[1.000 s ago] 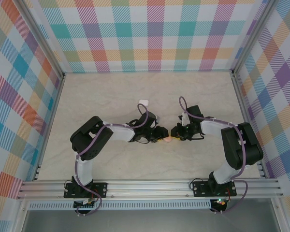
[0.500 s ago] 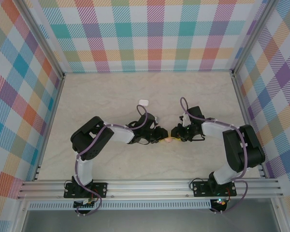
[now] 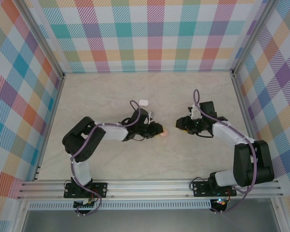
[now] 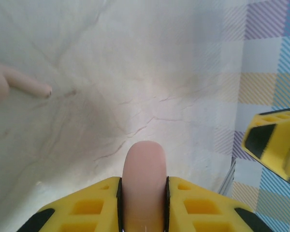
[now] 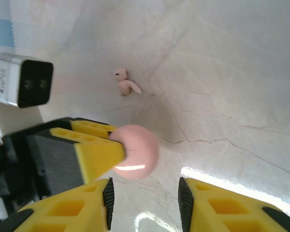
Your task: Insert the wireless bluetooth earbuds into the charging case
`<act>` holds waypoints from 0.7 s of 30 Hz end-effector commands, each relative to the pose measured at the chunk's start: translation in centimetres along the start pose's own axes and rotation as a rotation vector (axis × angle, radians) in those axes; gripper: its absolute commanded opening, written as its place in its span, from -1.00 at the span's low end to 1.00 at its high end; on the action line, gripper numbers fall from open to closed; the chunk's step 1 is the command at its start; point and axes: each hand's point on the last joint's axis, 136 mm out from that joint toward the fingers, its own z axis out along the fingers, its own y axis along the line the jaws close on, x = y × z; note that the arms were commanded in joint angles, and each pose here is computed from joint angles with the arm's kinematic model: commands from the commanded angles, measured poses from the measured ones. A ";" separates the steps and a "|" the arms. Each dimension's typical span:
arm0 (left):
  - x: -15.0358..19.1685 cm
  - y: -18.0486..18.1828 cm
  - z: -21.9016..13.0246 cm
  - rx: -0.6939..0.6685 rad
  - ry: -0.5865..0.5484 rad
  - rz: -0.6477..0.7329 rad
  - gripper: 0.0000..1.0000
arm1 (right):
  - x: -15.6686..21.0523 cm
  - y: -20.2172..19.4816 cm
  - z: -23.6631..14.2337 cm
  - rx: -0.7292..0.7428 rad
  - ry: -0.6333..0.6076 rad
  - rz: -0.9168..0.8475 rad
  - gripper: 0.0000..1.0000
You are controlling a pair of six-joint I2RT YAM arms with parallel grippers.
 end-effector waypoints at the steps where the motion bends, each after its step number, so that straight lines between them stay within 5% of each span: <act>1: -2.0 -4.2 -4.0 0.098 -0.044 0.150 -0.52 | -1.5 4.4 -2.2 -0.132 -0.025 -0.176 -0.10; 11: -4.4 -10.6 -11.4 0.268 -0.092 0.406 -0.54 | -2.8 13.7 -7.2 -0.442 -0.104 -0.441 0.10; 21: -3.6 -15.4 -14.5 0.395 -0.092 0.566 -0.56 | -2.9 17.2 -7.1 -0.518 -0.065 -0.547 0.24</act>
